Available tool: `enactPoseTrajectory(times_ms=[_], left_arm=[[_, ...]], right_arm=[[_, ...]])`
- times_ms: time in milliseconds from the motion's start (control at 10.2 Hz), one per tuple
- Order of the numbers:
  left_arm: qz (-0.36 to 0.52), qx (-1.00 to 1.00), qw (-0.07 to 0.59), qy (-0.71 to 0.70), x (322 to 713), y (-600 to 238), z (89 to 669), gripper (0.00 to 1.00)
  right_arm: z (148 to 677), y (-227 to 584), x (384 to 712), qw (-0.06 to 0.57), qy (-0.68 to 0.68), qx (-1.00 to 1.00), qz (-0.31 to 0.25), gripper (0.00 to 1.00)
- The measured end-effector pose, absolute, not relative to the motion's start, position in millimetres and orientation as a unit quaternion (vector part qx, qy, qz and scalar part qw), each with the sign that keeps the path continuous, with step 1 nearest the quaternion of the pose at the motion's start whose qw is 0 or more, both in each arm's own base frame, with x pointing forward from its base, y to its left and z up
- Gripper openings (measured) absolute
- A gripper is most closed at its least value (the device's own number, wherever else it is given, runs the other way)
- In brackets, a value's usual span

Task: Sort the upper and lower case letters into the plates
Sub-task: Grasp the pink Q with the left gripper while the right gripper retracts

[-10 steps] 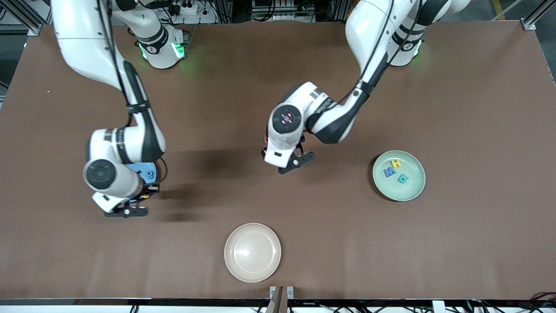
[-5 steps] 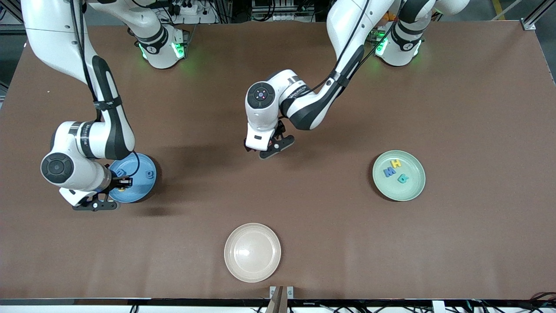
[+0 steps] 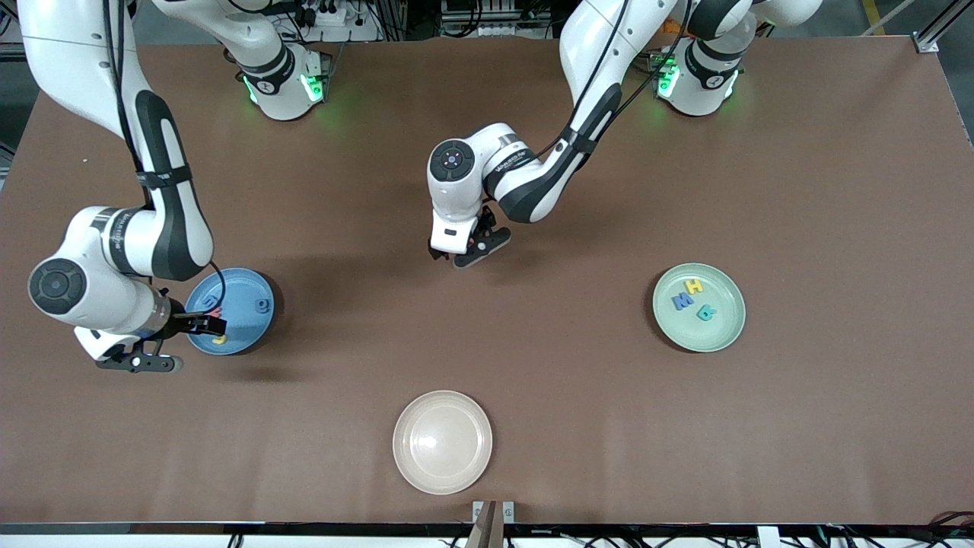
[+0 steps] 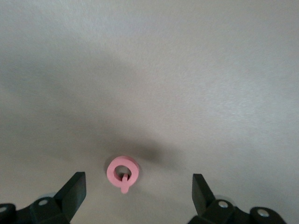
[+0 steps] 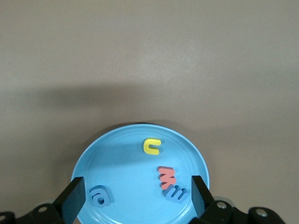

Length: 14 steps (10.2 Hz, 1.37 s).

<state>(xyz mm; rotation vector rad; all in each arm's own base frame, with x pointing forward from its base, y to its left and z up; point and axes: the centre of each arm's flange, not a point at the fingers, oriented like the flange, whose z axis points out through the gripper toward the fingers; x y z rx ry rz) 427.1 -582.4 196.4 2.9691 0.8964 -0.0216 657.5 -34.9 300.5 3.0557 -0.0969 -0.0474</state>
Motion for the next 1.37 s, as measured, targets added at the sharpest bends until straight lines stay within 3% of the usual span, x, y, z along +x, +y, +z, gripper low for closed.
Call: enactPoseTrajectory(times_ms=[393, 589, 785, 883, 981, 1374], left_arm=[[-0.007, 0.957, 0.023, 0.288, 412, -569, 166, 1.00], [-0.006, 0.957, 0.026, 0.289, 413, -570, 168, 1.00], [-0.006, 0.957, 0.025, 0.290, 412, -569, 168, 0.93], [-0.007, 0.957, 0.024, 0.290, 412, -569, 167, 0.78], [-0.006, 0.957, 0.025, 0.290, 412, -569, 169, 0.72], [-0.006, 0.956, 0.026, 0.292, 410, -571, 170, 0.66]], right_arm=[[336, -53, 650, 0.032, -0.007, 0.999, -0.008, 1.00], [357, -71, 627, 0.011, 0.003, 1.000, -0.010, 1.00], [384, -81, 599, -0.016, 0.005, 1.000, -0.018, 1.00], [402, -79, 592, -0.020, 0.007, 1.000, -0.015, 1.00], [418, -75, 587, -0.022, 0.011, 1.000, -0.010, 1.00], [486, -70, 584, -0.023, 0.019, 0.999, -0.021, 1.00]])
